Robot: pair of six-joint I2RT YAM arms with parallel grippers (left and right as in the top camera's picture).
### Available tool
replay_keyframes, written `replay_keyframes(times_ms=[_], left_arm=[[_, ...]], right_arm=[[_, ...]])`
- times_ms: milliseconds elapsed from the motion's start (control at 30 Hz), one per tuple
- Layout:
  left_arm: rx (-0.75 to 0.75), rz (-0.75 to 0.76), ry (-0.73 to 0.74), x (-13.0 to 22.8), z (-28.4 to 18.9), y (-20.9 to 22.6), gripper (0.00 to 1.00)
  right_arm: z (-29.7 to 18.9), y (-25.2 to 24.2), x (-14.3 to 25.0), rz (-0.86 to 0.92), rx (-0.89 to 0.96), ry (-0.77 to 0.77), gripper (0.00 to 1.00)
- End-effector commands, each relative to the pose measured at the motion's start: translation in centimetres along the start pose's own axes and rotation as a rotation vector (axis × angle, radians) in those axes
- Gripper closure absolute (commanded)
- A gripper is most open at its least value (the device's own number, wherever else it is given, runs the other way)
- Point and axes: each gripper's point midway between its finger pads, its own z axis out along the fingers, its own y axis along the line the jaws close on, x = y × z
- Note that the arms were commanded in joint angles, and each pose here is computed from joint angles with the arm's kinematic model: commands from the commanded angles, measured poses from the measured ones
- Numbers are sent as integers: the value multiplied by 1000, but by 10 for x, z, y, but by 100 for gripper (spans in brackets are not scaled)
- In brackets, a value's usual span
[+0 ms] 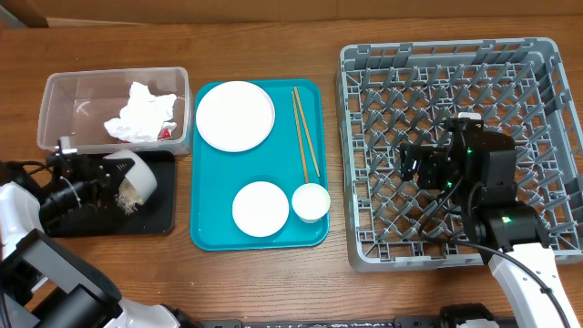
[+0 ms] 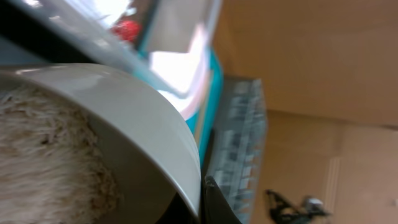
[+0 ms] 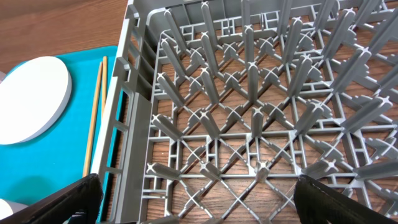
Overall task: Sort waste into correct bins and load items into the dishwasher
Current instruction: 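Carry the rice bowl left and tip rice onto the black tray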
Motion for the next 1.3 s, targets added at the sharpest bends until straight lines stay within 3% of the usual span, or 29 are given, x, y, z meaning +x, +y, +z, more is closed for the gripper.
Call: replay_keyframes(times_ms=[0,467,767,867,1033,1167,1267], left_arm=[[239,-79,-51,-10,-16,-34,96],[307,-261,-136,-29,-49,-29,96],[281,-276,-150,-38,-49,-24,96],[369,-275,-133,-38,-53,-39,96],[360,-263,-136,-47,-52,-39,96],[167,-295,-150,-45,-34,-11,96],[195,-237,-116,-40,-25,-21,96]], right_arm=[[-4,3,-12,1,-6,-28,0],[-4,3,-12,1,-6,-29,0],[-4,2,-12,1,-6,-29,0],[-4,2,-12,1,-6,-28,0],[-4,3,-13,1,-7,-32,0],[-4,3,-13,1,-7,-32,0],[-4,3,-13,1,-7,-32,0]])
